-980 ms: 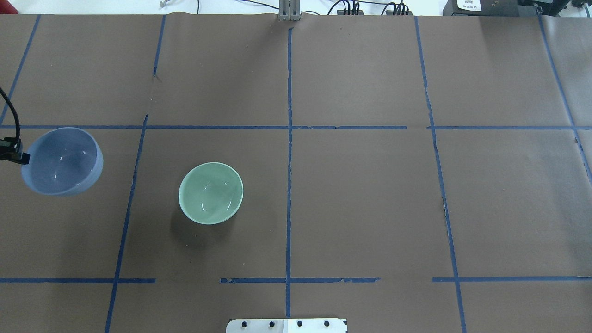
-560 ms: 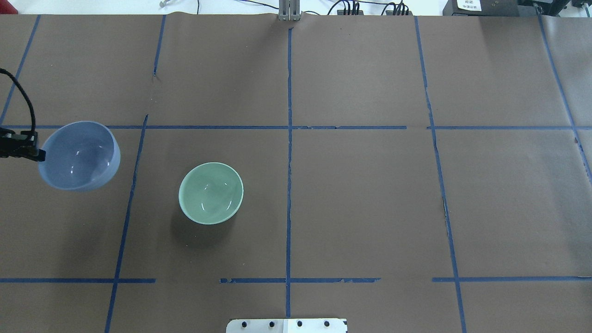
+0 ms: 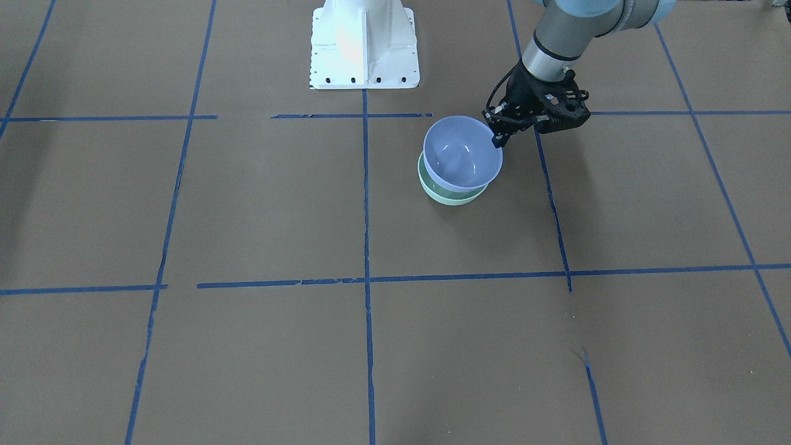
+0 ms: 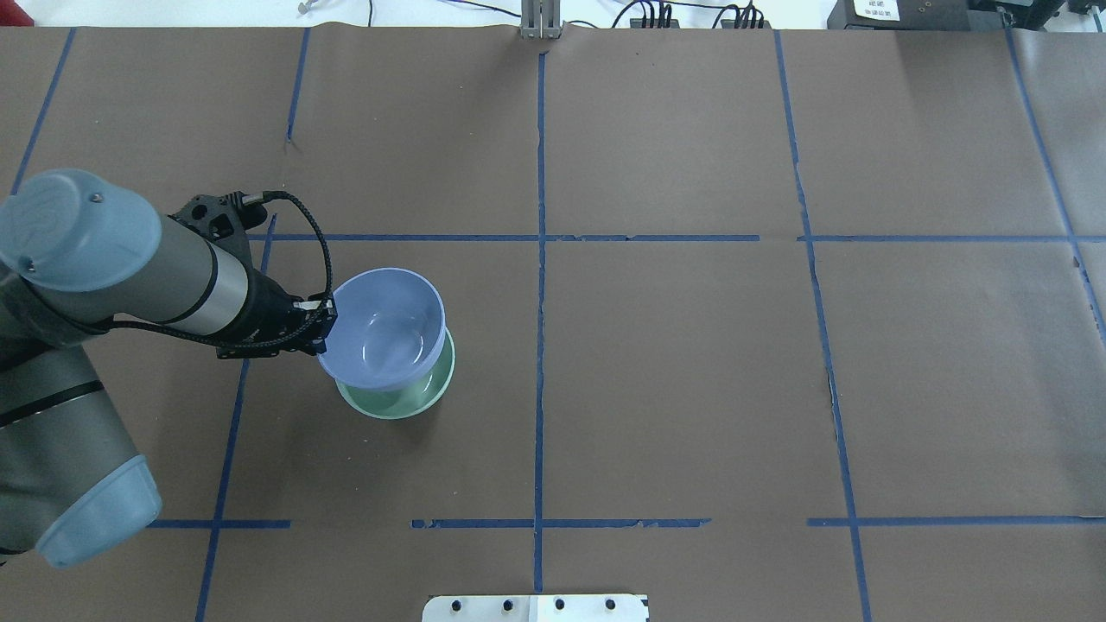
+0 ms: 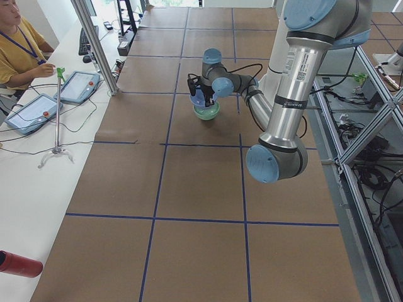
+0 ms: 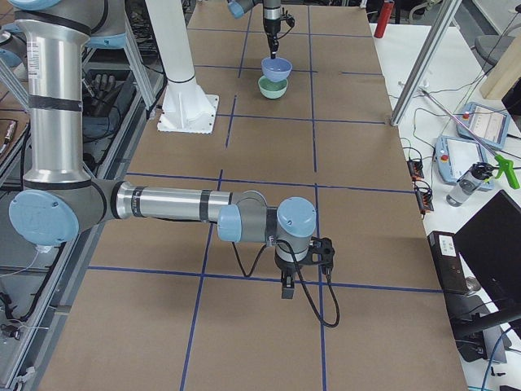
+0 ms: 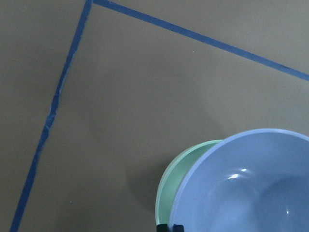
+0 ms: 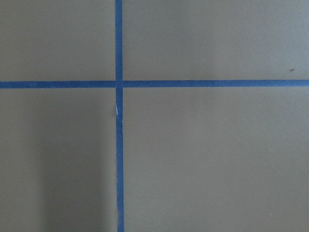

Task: Stack blue bowl on green bowl
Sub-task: 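Lift the blue bowl and carry it over the pale green bowl, then lower the blue bowl into the green bowl with the left gripper, then open the left gripper and withdraw the left arm from the bowls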

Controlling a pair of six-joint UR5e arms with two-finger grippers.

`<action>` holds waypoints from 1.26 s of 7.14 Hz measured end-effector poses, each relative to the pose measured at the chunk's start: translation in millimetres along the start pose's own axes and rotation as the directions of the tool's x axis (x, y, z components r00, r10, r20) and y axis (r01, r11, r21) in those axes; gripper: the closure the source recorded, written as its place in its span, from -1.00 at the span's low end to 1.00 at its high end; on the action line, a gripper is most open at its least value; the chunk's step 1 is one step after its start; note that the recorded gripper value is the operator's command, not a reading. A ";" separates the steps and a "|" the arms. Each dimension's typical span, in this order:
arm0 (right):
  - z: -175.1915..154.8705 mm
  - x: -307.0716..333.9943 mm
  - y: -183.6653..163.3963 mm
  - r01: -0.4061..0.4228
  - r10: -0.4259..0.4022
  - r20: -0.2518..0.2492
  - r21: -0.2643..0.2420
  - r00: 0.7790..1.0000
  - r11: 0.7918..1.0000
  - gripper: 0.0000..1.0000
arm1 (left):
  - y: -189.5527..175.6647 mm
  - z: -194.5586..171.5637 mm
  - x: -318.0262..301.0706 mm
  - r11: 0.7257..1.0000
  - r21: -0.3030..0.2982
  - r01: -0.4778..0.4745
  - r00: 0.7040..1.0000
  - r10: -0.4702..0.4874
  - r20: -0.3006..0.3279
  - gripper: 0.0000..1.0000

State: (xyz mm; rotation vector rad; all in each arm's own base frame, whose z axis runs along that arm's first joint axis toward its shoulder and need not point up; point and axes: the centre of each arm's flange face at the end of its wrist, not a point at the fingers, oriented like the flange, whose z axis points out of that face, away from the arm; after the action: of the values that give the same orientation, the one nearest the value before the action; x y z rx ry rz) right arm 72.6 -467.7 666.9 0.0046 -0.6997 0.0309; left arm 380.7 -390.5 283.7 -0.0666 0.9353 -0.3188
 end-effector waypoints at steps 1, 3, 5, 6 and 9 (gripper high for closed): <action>0.0 0.0 0.0 0.000 0.000 0.000 0.000 1.000 1.000 -1.00 | 0.6 12.9 0.0 1.000 0.000 0.005 1.000 -0.005 0.020 1.00; 0.0 -0.1 0.0 0.000 0.000 0.001 0.000 1.000 1.000 -1.00 | 10.5 30.6 -0.1 1.000 -0.020 -0.003 0.999 0.004 0.044 1.00; 0.0 0.0 0.0 0.000 0.000 0.000 0.000 1.000 1.000 -1.00 | 14.2 41.0 -1.2 0.999 -0.032 -0.009 0.998 0.011 0.059 -0.20; 0.1 0.1 0.1 0.000 0.000 0.000 -0.001 1.000 1.000 -1.00 | 14.2 42.8 -1.5 0.999 -0.034 -0.011 0.998 0.013 0.061 -0.99; 0.0 0.0 0.0 0.000 0.000 0.000 0.000 1.000 1.000 -1.00 | 10.9 33.6 -1.2 0.999 -0.033 -0.034 0.998 0.035 0.045 -1.00</action>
State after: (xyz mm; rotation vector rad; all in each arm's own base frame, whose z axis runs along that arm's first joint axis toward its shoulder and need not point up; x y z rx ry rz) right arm 72.6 -467.7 667.0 0.0043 -0.7002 0.0310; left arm 409.5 -382.5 302.5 -0.0869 0.8958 -0.2690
